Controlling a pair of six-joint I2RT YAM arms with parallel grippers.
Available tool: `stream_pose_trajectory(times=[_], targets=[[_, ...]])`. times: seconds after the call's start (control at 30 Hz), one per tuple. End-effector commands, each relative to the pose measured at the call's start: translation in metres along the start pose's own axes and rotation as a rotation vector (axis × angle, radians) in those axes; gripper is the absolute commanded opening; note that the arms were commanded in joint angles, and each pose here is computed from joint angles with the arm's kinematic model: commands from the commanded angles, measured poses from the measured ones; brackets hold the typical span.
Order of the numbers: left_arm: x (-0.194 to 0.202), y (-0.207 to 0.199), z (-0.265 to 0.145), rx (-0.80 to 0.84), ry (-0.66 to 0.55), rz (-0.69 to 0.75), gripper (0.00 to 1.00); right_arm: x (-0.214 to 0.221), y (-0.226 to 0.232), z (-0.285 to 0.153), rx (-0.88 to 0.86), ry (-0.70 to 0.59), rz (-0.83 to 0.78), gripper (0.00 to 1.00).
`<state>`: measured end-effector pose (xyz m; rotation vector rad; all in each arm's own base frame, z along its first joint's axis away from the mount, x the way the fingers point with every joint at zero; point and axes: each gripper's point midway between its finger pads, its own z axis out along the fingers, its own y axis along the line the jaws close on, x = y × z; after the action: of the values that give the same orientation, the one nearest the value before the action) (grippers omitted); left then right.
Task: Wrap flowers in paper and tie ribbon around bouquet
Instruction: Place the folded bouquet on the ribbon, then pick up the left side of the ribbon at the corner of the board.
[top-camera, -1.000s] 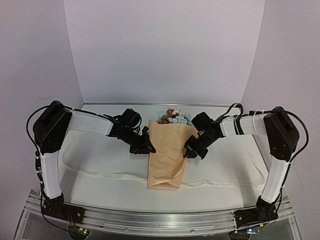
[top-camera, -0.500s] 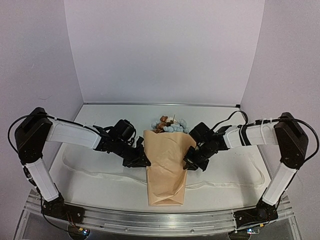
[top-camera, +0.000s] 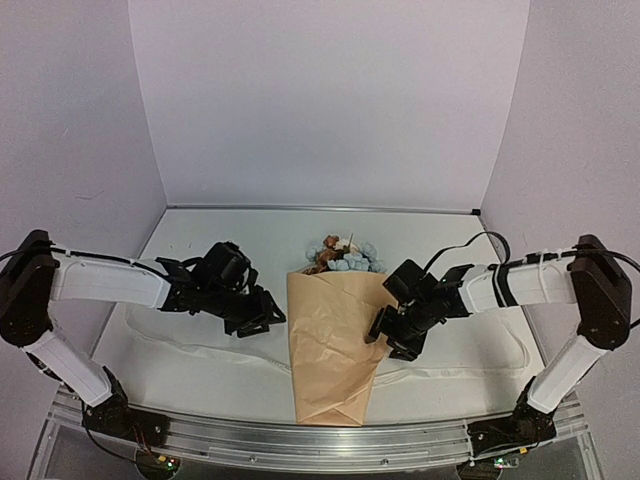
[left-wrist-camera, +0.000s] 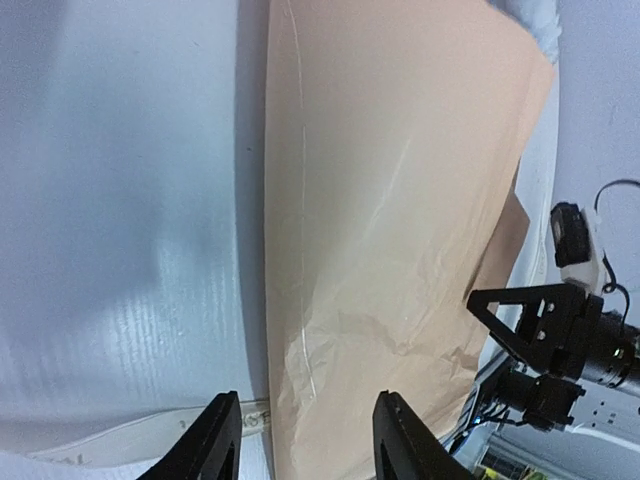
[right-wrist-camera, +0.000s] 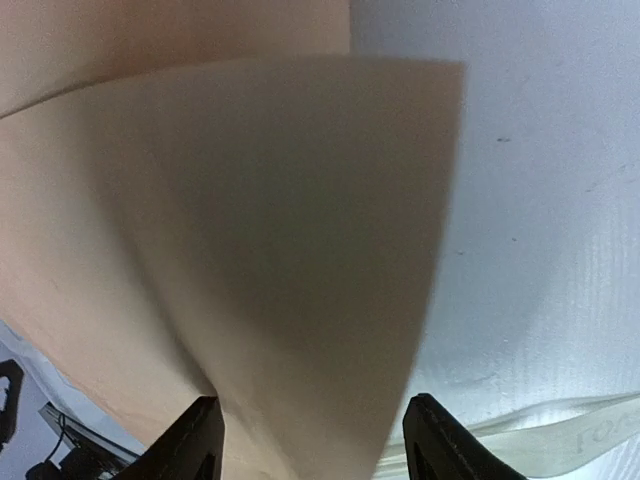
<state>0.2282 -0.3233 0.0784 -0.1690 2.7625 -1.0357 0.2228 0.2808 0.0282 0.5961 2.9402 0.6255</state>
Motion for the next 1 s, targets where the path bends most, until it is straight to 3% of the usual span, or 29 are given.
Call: stream_pose_trajectory(times=[0.0, 0.1, 0.17, 0.27, 0.47, 0.7, 0.97], targets=[[-0.026, 0.029, -0.043, -0.169, -0.228, -0.112, 0.53, -0.005, -0.018, -0.033, 0.04, -0.084, -0.115, 0.74], [-0.031, 0.066, -0.075, -0.315, -0.357, -0.222, 0.63, -0.009, -0.041, -0.051, 0.104, -0.135, -0.191, 0.92], [-0.028, 0.09, -0.095, -0.38, -0.429, -0.306, 0.66, -0.011, -0.055, -0.067, 0.14, -0.17, -0.252, 0.98], [-0.017, 0.125, -0.122, -0.449, -0.517, -0.435, 0.68, -0.016, -0.075, -0.088, 0.196, -0.226, -0.303, 0.98], [-0.001, 0.187, -0.155, -0.56, -0.613, -0.594, 0.69, -0.024, -0.132, -0.121, 0.313, -0.309, -0.248, 0.98], [-0.015, 0.231, -0.17, -0.652, -0.649, -0.652, 0.69, -0.029, -0.181, -0.125, 0.314, -0.377, -0.073, 0.98], [-0.046, 0.258, -0.167, -0.712, -0.621, -0.65, 0.69, -0.02, -0.209, -0.121, 0.353, -0.335, 0.012, 0.98]])
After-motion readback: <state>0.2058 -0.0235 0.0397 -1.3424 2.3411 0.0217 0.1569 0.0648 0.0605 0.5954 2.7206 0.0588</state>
